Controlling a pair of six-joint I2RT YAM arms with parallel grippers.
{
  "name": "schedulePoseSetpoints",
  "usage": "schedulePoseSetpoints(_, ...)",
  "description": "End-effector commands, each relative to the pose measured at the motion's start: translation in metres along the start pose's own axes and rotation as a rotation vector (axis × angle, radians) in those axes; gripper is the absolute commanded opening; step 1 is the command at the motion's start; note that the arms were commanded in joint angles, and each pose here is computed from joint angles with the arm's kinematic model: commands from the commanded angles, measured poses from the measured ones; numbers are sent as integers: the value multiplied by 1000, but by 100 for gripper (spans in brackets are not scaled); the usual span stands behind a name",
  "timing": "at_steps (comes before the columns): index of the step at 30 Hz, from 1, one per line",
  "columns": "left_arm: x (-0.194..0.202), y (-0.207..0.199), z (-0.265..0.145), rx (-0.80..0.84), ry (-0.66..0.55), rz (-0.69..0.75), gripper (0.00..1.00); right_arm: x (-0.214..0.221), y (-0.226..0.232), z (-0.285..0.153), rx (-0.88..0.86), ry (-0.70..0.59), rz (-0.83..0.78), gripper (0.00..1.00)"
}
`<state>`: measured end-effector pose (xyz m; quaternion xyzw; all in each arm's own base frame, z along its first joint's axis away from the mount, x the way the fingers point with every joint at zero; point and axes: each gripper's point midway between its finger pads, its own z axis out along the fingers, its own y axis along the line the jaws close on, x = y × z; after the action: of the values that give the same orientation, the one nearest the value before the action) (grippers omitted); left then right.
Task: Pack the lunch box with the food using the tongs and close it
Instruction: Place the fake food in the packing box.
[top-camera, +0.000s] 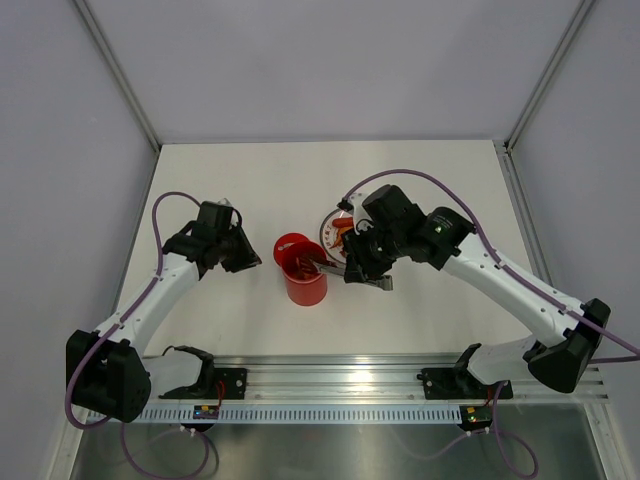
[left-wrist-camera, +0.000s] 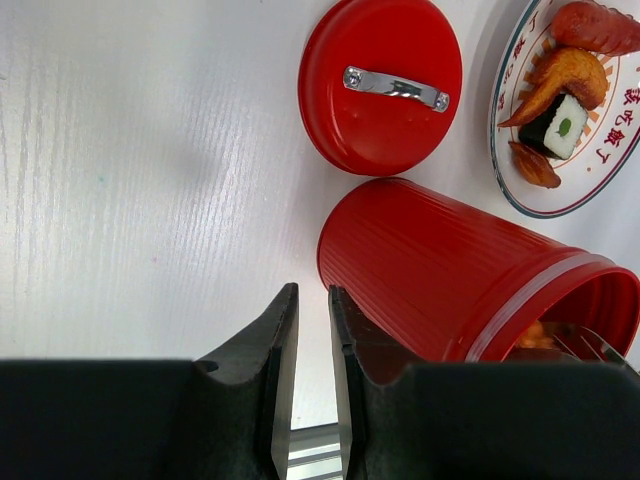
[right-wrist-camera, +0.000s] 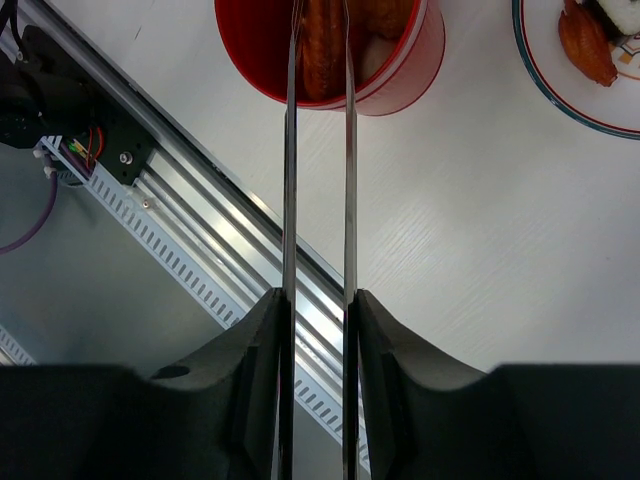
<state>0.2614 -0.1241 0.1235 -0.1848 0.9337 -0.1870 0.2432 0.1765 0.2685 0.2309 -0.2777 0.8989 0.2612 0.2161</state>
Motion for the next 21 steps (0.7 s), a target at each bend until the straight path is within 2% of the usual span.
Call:
schedulePoseSetpoints(1, -11, -7, -4, 27, -40, 14, 22, -16, 8, -3, -22, -60, -30, 39)
schedulePoseSetpoints(12, -11, -5, -3, 21, -41, 20, 22, -24, 10, -1, -23, -66, -35, 44)
schedulePoseSetpoints(21, -11, -4, -1, 19, -43, 25, 22, -33, 11, -8, -13, -104, -40, 44)
